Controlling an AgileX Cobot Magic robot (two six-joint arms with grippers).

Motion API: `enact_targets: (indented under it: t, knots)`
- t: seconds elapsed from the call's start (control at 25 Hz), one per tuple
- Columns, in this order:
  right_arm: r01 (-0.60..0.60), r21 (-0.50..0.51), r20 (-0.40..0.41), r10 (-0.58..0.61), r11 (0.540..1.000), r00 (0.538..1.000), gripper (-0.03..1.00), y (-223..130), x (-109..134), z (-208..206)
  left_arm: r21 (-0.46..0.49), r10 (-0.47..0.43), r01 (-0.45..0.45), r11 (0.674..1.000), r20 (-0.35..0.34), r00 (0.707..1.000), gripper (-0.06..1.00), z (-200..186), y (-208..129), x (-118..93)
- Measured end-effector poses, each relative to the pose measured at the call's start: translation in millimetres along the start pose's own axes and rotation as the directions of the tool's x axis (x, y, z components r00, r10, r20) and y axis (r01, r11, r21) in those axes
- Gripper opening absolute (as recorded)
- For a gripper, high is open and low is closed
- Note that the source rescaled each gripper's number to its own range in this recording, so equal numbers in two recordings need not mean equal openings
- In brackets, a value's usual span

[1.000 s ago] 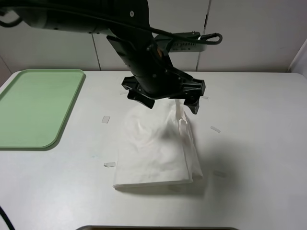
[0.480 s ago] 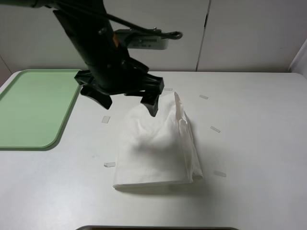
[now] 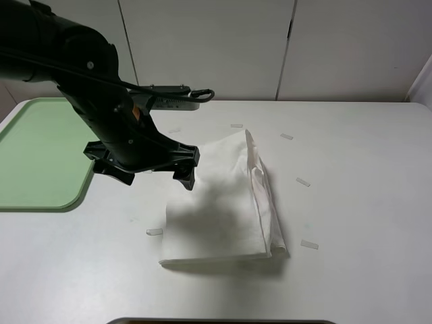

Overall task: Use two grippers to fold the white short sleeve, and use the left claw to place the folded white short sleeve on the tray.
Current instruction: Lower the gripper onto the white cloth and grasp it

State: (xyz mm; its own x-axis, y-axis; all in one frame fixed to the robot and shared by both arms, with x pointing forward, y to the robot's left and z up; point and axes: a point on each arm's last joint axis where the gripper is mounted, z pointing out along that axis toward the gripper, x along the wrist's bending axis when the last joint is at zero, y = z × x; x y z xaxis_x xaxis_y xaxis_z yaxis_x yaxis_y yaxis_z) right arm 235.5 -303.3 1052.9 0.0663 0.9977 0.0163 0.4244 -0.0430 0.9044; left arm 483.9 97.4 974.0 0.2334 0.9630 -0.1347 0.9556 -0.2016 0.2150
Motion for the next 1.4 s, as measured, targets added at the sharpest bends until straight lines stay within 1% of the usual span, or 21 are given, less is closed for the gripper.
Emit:
enact_targets:
  t: [0.08,0.2,0.32,0.52,0.76,0.96,1.0,1.12,1.28,1.36,1.4]
  knots:
    - [0.000,0.000,0.000,0.000,1.000,1.000,1.00,0,0,0,-0.010,-0.035,0.035,0.999,-0.011,0.999,1.00,8,-6,4]
    - [0.000,0.000,0.000,0.000,1.000,1.000,1.00,0,0,0,0.014,-0.056,0.056,0.998,-0.027,0.998,1.00,22,-7,6]
    - [0.000,0.000,0.000,0.000,1.000,1.000,1.00,0,0,0,0.040,-0.076,0.077,0.996,-0.029,0.997,0.99,42,-6,5]
    - [0.000,0.000,0.000,0.000,1.000,1.000,1.00,0,0,0,0.055,-0.113,0.114,0.992,-0.018,0.993,0.99,65,-5,3]
    - [0.000,0.000,0.000,0.000,1.000,1.000,1.00,0,0,0,0.056,-0.141,0.141,0.988,-0.007,0.990,0.98,88,1,-1]
    - [0.000,0.000,0.000,0.000,1.000,1.000,1.00,0,0,0,0.067,-0.136,0.137,0.988,-0.012,0.991,0.96,104,8,-7]
    - [0.000,0.000,0.000,0.000,1.000,1.000,1.00,0,0,0,0.072,-0.127,0.128,0.989,-0.013,0.992,0.95,111,9,-11]
    - [0.000,0.000,0.000,0.000,1.000,1.000,1.00,0,0,0,0.069,-0.112,0.112,0.991,-0.008,0.994,0.90,114,10,-17]
    - [0.000,0.000,0.000,0.000,1.000,1.000,1.00,0,0,0,0.060,-0.103,0.103,0.993,0.000,0.995,0.74,117,10,-21]
    - [0.000,0.000,0.000,0.000,1.000,1.000,1.00,0,0,0,0.056,-0.105,0.105,0.993,0.004,0.994,0.62,117,10,-21]
    - [0.000,0.000,0.000,0.000,1.000,1.000,1.00,0,0,0,0.056,-0.105,0.105,0.993,0.004,0.994,0.62,117,10,-21]
